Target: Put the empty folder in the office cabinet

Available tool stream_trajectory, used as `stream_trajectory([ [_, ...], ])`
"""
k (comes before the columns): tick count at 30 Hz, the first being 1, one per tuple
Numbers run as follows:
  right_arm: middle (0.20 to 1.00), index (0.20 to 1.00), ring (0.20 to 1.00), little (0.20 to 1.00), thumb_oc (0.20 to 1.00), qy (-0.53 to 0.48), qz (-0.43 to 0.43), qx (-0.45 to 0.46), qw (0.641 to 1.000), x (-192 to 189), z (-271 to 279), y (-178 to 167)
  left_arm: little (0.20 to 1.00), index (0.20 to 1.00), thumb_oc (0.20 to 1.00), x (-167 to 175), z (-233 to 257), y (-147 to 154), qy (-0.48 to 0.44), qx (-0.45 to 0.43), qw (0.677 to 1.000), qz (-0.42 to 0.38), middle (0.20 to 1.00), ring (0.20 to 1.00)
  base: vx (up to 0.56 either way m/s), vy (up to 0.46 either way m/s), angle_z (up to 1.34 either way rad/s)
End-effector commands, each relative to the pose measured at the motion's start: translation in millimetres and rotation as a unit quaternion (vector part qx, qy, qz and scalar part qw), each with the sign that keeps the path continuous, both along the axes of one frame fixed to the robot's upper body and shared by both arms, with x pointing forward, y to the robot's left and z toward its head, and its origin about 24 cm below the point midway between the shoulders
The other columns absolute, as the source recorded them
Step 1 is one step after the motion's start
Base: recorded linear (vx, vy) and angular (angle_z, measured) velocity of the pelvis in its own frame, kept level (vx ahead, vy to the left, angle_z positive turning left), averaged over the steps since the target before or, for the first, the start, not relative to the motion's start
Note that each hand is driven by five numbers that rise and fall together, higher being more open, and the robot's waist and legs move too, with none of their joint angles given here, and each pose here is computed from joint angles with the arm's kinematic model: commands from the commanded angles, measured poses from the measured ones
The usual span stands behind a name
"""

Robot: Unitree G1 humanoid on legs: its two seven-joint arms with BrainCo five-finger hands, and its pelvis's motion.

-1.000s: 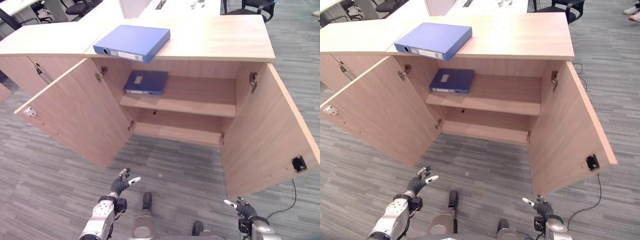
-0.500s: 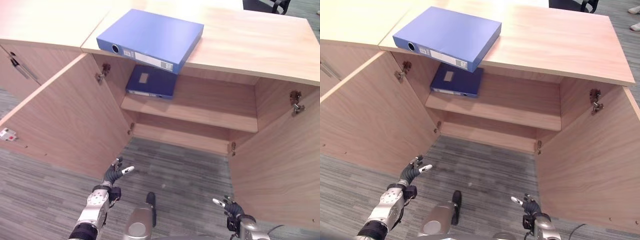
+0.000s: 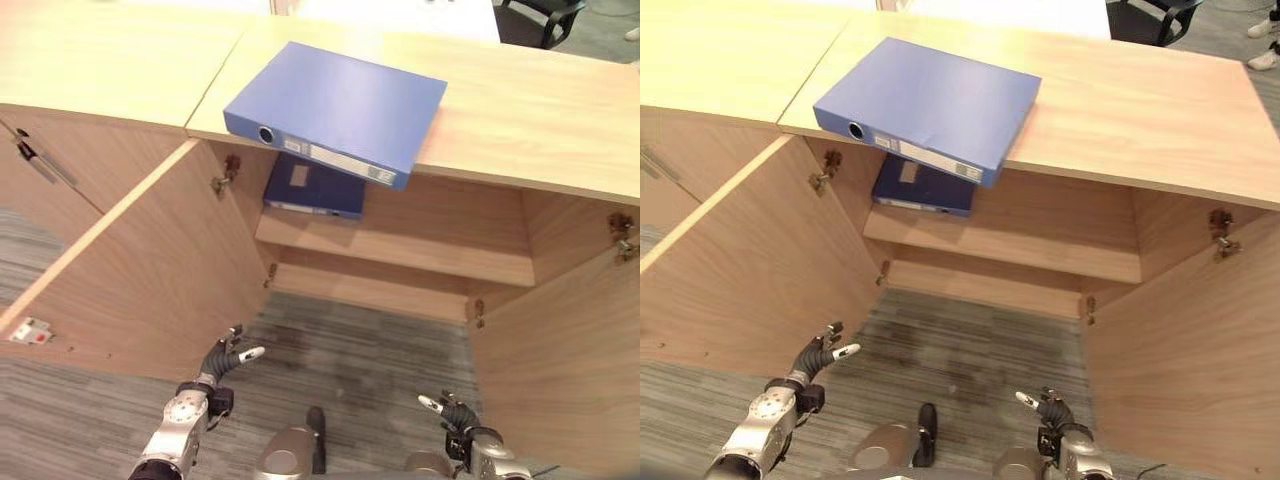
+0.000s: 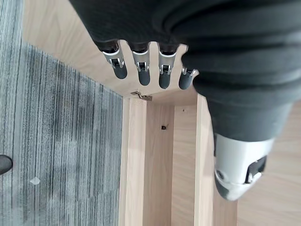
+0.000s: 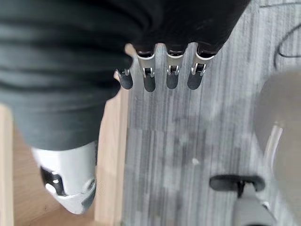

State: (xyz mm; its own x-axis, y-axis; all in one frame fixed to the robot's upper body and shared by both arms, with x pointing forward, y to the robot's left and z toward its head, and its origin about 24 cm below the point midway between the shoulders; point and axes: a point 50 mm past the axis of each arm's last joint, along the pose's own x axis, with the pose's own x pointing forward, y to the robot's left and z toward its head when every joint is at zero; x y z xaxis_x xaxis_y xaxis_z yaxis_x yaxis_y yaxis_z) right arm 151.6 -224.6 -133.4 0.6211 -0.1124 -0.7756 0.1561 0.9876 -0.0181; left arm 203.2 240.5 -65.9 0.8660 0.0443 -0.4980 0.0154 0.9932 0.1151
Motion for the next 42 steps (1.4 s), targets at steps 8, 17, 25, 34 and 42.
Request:
stream_trajectory([
  [8,1.000,1.000,1.000,1.000,1.000,0.033,-0.030,-0.036,0.998,-19.2,-2.1,-30.6,1.000,1.000,1.000,9.5,13.9,-16.3,-0.050,-0.010,0.998,-0.034,1.000,1.000,0.20,-0.133,0.21],
  [17,1.000,1.000,1.000,1.000,1.000,0.046,-0.010,-0.062,0.997,-25.9,-0.1,-43.8,1.000,1.000,1.000,-2.1,1.8,-24.3,-0.030,-0.031,0.999,-0.020,1.000,1.000,0.11,-0.090,0.00],
  [25,1.000,1.000,1.000,1.000,1.000,0.054,0.000,-0.066,0.996,-29.3,-1.2,-44.3,1.000,1.000,1.000,-5.8,-1.1,-27.9,-0.024,-0.038,0.999,-0.021,1.000,1.000,0.05,-0.035,0.03],
  [34,1.000,1.000,1.000,1.000,1.000,0.059,0.015,-0.062,0.996,-30.7,-4.5,-35.7,1.000,1.000,1.000,-7.8,-3.8,-28.7,-0.016,-0.037,0.999,-0.022,1.000,1.000,0.01,-0.002,0.05],
  [42,1.000,1.000,1.000,1.000,1.000,0.039,0.021,-0.059,0.997,-23.3,-1.0,-32.2,1.000,1.000,1.000,-5.8,-1.4,-28.5,-0.022,-0.028,0.999,-0.026,1.000,1.000,0.00,-0.010,0.04],
])
